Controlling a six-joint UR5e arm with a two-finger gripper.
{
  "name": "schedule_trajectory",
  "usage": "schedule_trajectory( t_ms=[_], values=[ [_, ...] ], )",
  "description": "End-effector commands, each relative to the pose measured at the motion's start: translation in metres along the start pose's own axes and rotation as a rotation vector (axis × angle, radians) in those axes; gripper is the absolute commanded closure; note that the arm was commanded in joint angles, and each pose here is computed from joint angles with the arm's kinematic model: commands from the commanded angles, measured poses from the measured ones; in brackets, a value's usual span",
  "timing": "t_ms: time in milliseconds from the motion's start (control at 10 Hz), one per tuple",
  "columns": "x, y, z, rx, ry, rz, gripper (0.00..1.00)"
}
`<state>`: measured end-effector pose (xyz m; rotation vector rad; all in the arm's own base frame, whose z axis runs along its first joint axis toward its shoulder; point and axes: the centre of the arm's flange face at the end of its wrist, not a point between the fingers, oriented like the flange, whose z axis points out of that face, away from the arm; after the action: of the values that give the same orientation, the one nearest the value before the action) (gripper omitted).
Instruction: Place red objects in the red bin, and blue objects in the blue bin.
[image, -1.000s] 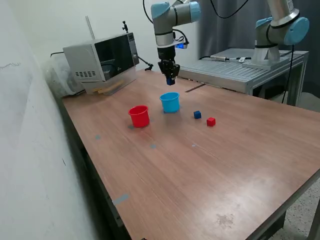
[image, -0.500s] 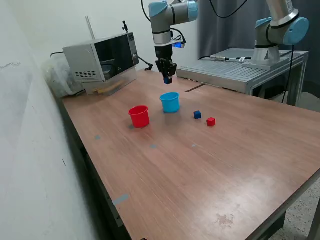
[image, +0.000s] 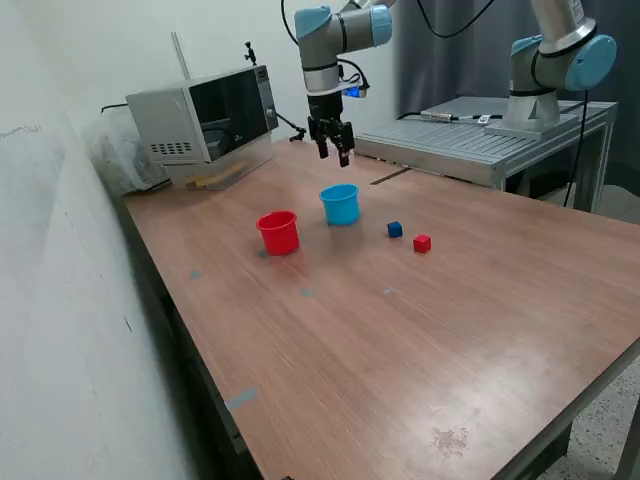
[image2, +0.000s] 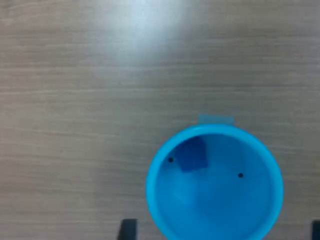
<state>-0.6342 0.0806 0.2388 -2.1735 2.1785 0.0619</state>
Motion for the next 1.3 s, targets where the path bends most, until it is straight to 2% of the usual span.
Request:
schedule_trajectory(
  t_ms=[0,100,200,500,700,800,900,1000,1100,1200],
  values=[
    [0.012,-0.004,0.002,0.010,0.000,-0.018,0.00],
    [0.036,-0.010,-0.027,-0.030,-0.015,-0.053,0.00],
    [0.071,-0.022,-0.038,-0.041,-0.016,-0.101,0.00],
    [0.168,-0.066,-0.038,-0.021,-0.005,-0.237,0.00],
    [0.180,-0.067,-0.037,-0.021,-0.002,-0.135,0.00],
    [0.204,-0.070,-0.032,-0.017,0.000,-0.146,0.00],
    [0.222,-0.071,-0.019,-0.002,0.004,-0.112,0.00],
    [0.246,-0.069,-0.011,-0.015,0.022,-0.081,0.00],
    [0.264,-0.069,-0.002,-0.018,0.023,-0.095,0.00],
    [0.284,-0.070,0.023,0.011,0.030,-0.128,0.00]
  ],
)
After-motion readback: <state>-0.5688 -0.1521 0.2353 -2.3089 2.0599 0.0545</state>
